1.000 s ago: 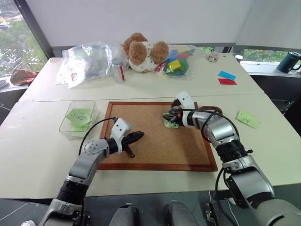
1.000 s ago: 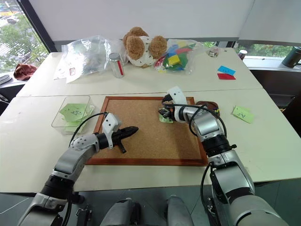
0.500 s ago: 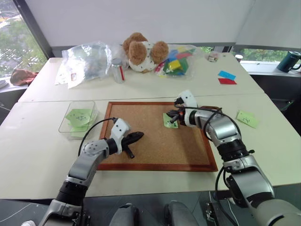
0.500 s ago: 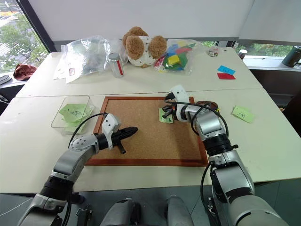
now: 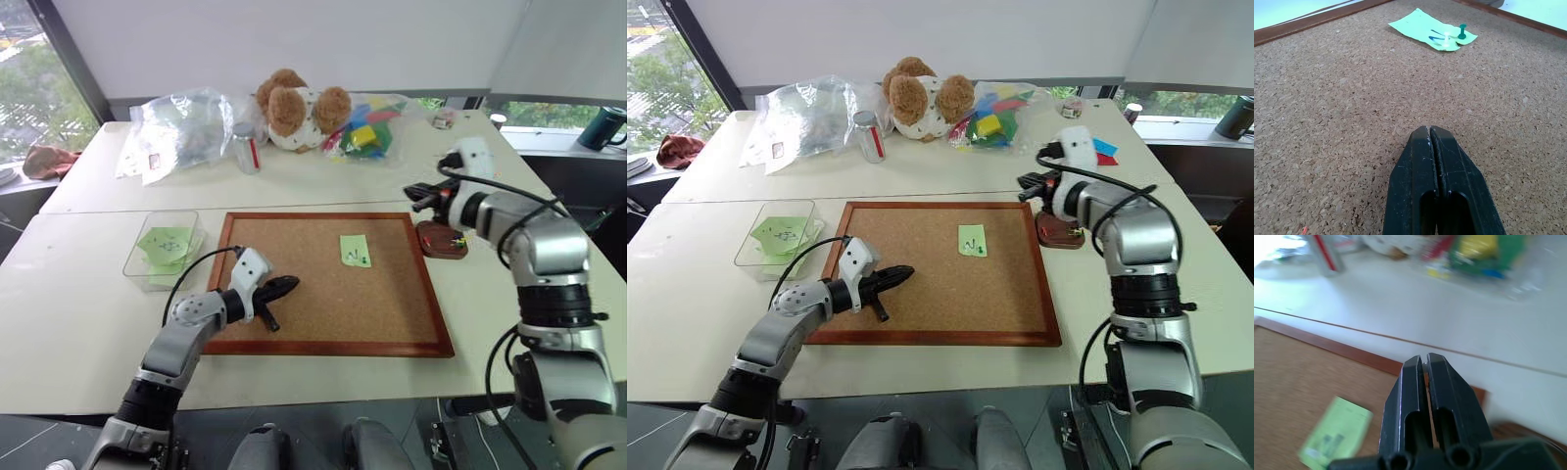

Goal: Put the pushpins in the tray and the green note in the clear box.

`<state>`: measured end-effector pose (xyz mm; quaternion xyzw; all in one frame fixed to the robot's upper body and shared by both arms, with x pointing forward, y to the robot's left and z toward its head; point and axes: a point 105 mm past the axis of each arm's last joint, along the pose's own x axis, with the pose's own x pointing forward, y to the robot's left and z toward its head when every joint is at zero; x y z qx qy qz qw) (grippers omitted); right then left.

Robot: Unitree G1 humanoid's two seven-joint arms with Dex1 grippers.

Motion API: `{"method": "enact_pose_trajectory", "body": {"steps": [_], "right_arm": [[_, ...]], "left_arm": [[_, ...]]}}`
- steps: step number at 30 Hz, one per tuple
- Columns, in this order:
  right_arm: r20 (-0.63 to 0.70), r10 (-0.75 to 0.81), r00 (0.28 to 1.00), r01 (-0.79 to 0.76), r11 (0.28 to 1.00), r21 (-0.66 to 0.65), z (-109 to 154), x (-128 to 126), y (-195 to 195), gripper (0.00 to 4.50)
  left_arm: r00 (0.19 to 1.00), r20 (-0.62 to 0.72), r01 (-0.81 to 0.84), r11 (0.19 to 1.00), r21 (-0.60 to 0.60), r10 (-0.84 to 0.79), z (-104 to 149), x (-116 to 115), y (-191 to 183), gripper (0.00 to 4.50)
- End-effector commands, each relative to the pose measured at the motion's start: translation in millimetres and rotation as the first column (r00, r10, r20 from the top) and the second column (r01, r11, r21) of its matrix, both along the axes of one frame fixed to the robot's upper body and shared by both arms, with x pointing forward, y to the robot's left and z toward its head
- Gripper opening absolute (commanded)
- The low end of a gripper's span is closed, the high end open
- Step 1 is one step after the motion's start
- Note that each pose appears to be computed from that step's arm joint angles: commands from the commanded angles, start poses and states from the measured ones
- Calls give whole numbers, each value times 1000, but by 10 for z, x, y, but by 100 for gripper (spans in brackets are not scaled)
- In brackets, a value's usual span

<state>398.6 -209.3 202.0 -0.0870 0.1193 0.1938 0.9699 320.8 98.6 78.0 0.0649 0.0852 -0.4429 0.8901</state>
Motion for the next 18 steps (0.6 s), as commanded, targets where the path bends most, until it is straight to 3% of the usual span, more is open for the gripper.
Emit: {"method": "enact_pose_trajectory", "body": {"steps": [1, 11, 14, 18], "right_arm": [[5, -63, 998, 63, 998, -10, -38, 18, -238, 9], [-86, -128, 988, 129, 992, 1, -410, 75, -508, 9], [-99, -129, 987, 129, 992, 2, -459, 83, -531, 89], [-113, -141, 984, 142, 990, -3, -515, 86, -571, 283]], "left_arm": [[993, -116, -7, 999, 31, 11, -296, -84, 42, 0], [994, -113, -3, 1000, 30, 6, -290, -77, 41, 0], [994, -113, -4, 1000, 28, 7, -291, -79, 42, 0], [994, -111, -6, 1000, 27, 9, -286, -79, 47, 0]]}}
